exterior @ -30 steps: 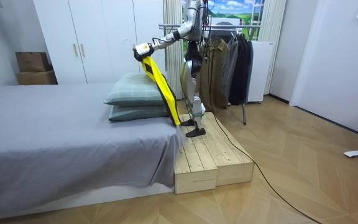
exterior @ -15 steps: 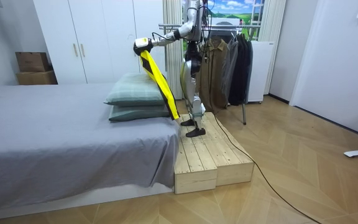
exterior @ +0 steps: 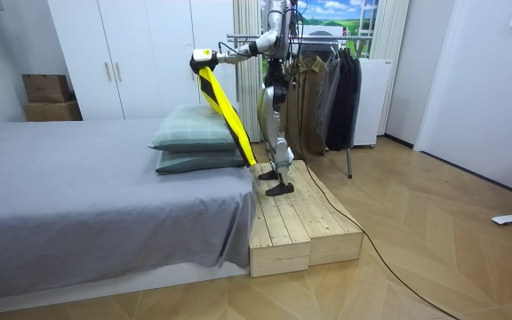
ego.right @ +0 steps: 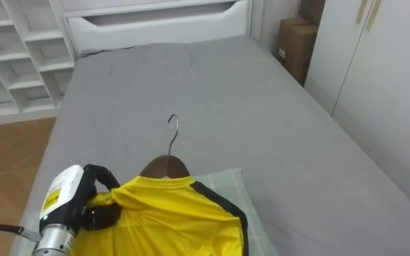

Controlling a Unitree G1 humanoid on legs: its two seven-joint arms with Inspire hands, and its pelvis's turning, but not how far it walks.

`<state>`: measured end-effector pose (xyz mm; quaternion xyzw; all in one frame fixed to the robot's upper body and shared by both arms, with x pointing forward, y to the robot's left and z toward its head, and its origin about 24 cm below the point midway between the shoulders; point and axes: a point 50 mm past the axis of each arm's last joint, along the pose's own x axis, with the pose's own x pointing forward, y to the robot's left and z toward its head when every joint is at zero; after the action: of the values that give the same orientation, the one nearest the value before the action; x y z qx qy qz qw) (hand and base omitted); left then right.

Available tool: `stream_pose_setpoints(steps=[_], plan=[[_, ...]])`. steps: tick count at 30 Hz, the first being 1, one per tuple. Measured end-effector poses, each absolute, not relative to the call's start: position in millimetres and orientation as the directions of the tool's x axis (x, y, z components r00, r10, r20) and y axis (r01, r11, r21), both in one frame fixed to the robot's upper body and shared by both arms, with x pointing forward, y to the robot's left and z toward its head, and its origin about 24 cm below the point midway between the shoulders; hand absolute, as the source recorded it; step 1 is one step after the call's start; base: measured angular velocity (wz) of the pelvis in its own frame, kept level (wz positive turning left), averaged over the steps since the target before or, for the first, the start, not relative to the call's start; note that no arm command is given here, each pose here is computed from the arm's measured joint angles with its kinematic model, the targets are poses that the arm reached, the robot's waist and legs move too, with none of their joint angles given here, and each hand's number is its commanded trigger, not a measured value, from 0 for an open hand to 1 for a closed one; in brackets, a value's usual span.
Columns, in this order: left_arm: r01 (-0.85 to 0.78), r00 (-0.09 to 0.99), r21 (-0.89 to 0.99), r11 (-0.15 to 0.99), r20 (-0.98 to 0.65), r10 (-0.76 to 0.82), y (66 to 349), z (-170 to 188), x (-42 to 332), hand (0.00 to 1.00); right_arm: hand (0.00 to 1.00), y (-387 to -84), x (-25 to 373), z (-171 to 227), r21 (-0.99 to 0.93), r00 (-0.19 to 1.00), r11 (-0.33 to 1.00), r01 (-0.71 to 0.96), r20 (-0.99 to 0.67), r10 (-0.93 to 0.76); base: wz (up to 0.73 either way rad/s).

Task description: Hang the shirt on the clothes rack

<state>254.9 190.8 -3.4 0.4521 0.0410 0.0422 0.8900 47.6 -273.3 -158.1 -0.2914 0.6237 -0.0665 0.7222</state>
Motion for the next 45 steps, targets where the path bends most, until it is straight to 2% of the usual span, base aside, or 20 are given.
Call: stream_pose_setpoints(steps=[5, 9, 17, 22, 28, 37, 45], plan=[[-0.074, 0.992, 0.805, 0.588, -0.004, 0.129, 195, 2, 256, 1.0, 0.0, -287, 77, -146, -0.663, 0.345, 0.706, -0.249, -0.742, -0.575, -0.02], [-0.113, 0.991, 0.798, 0.592, 0.051, 0.121, 193, 13, 257, 1.0, 0.0, -291, 108, -132, -0.78, 0.476, 0.609, -0.146, -0.595, -0.648, 0.05], [-0.122, 0.992, 0.793, 0.597, 0.071, 0.108, 189, 16, 257, 1.0, 0.0, -290, 142, -111, -0.862, 0.624, 0.506, 0.003, -0.394, -0.675, 0.02], [-0.106, 0.994, 0.786, 0.609, 0.065, 0.089, 188, 13, 252, 1.0, 0.0, -280, 178, -83, -0.845, 0.744, 0.509, 0.163, -0.234, -0.626, -0.02], [-0.102, 0.995, 0.778, 0.62, 0.078, 0.066, 186, 14, 247, 1.0, 0.0, -268, 202, -55, -0.814, 0.832, 0.521, 0.258, -0.087, -0.548, 0.01], [-0.097, 0.995, 0.783, 0.614, 0.086, 0.048, 186, 13, 244, 1.0, 0.0, -233, 220, -30, -0.83, 0.949, 0.521, 0.202, 0.033, -0.315, -0.02], [-0.091, 0.996, 0.791, 0.604, 0.083, 0.042, 187, 13, 243, 1.0, 0.0, -225, 229, -15, -0.826, 0.966, 0.529, 0.195, 0.069, -0.248, 0.01]])
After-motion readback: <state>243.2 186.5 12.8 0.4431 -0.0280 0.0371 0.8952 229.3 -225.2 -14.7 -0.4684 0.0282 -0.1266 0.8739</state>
